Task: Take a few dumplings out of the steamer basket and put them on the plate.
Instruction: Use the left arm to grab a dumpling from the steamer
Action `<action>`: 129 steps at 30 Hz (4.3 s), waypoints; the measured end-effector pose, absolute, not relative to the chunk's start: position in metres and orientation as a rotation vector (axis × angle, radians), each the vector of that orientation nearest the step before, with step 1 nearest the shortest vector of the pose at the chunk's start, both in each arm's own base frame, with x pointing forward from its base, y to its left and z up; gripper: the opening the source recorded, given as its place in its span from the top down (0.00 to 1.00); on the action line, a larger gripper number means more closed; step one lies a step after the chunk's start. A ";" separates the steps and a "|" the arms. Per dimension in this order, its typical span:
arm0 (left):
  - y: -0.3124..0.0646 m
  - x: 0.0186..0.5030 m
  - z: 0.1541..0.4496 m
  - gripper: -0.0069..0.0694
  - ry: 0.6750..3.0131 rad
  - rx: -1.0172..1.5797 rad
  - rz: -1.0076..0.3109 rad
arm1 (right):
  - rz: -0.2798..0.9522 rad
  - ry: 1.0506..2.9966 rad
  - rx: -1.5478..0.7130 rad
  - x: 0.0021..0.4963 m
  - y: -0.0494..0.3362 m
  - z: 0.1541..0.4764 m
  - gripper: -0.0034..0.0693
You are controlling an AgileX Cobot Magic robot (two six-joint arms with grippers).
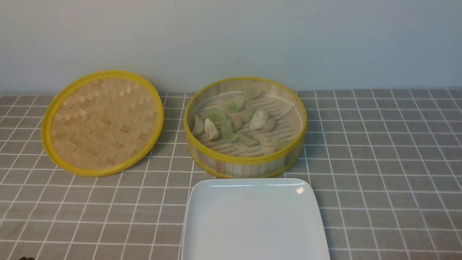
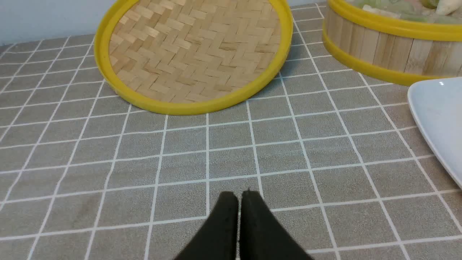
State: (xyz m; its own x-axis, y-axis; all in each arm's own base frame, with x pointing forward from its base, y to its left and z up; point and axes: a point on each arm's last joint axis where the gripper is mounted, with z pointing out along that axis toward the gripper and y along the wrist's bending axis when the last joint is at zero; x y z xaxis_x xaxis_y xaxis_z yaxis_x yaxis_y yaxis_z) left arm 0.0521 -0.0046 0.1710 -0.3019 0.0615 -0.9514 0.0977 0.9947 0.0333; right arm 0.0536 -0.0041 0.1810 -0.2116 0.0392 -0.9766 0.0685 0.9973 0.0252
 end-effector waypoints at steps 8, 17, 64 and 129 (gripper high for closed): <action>-0.005 0.052 0.171 0.92 1.879 0.115 -0.036 | -0.027 1.784 0.079 0.054 -0.004 0.181 0.97; -0.005 0.052 0.171 0.92 1.879 0.115 -0.036 | -0.027 1.784 0.079 0.054 -0.004 0.181 0.97; -0.004 0.056 0.206 0.92 1.441 -0.459 -0.621 | 0.673 1.306 0.679 0.054 -0.005 0.216 0.97; -0.186 0.471 0.210 0.42 2.627 0.798 0.005 | 0.308 2.468 0.027 0.201 0.013 0.382 0.95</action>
